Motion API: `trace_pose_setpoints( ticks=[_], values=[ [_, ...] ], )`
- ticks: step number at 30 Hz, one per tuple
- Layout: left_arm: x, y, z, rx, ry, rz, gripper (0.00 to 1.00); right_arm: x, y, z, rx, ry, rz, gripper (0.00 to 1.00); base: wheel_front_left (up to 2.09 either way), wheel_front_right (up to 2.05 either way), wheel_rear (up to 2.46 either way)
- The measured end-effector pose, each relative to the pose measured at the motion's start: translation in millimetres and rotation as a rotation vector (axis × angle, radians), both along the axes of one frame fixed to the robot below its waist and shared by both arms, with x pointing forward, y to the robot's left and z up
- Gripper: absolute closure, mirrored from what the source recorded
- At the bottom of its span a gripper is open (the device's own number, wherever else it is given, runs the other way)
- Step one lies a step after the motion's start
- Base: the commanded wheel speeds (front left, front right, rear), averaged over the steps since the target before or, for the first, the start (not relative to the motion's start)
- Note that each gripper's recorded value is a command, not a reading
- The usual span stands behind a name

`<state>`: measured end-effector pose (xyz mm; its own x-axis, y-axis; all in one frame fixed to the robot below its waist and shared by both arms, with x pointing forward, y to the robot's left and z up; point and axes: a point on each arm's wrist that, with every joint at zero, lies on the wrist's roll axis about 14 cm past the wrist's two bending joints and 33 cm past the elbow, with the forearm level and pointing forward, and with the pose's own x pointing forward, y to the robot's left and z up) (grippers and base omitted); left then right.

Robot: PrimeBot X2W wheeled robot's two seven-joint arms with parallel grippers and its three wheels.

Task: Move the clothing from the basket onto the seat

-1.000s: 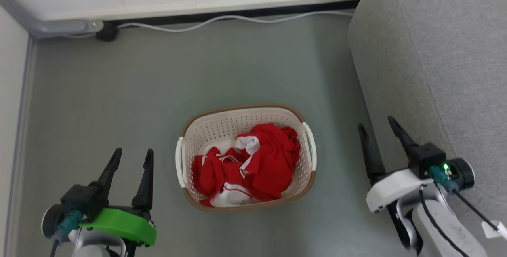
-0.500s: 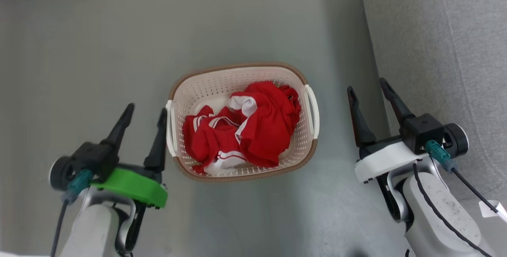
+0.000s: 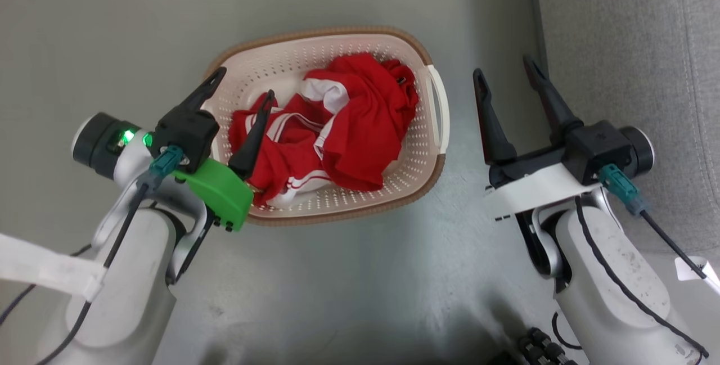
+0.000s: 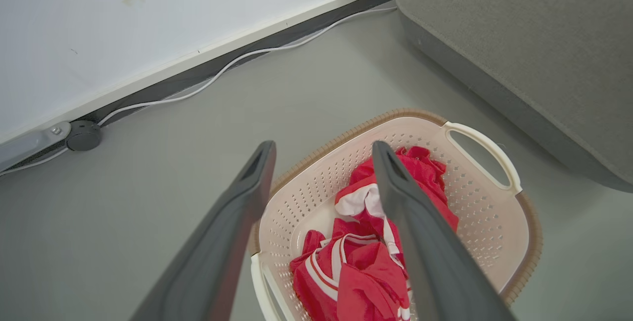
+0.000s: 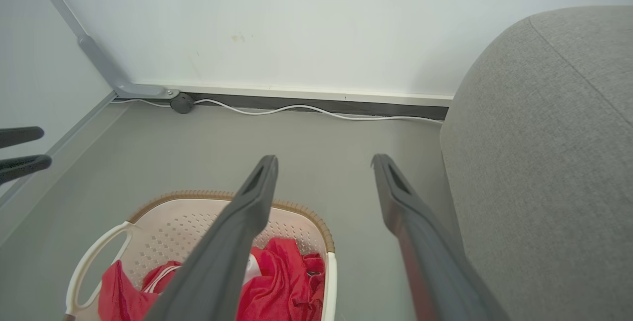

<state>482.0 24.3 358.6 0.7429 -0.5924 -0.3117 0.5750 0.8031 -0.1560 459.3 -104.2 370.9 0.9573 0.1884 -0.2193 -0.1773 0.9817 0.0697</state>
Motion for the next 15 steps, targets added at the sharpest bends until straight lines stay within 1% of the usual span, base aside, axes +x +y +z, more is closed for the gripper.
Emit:
trace_pose_setpoints(
  ticks=[8,12,15],
  values=[
    [7.0,-20.9,-53.5,0.131,0.098,-0.145,0.00,24.3,-14.5,-10.2,-0.006,-0.019,-0.046,0.00,0.00,0.00,0.00],
    [-7.0,-36.4,-86.1,0.192,0.172,-0.256,0.00,33.1,-19.1,-19.5,-0.009,-0.015,-0.061,0.00,0.00,0.00,0.00],
    [-18.7,-40.7,-112.5,0.243,0.224,-0.327,0.00,40.8,-22.9,-26.3,-0.015,-0.016,-0.070,0.00,0.00,0.00,0.00]
  ],
)
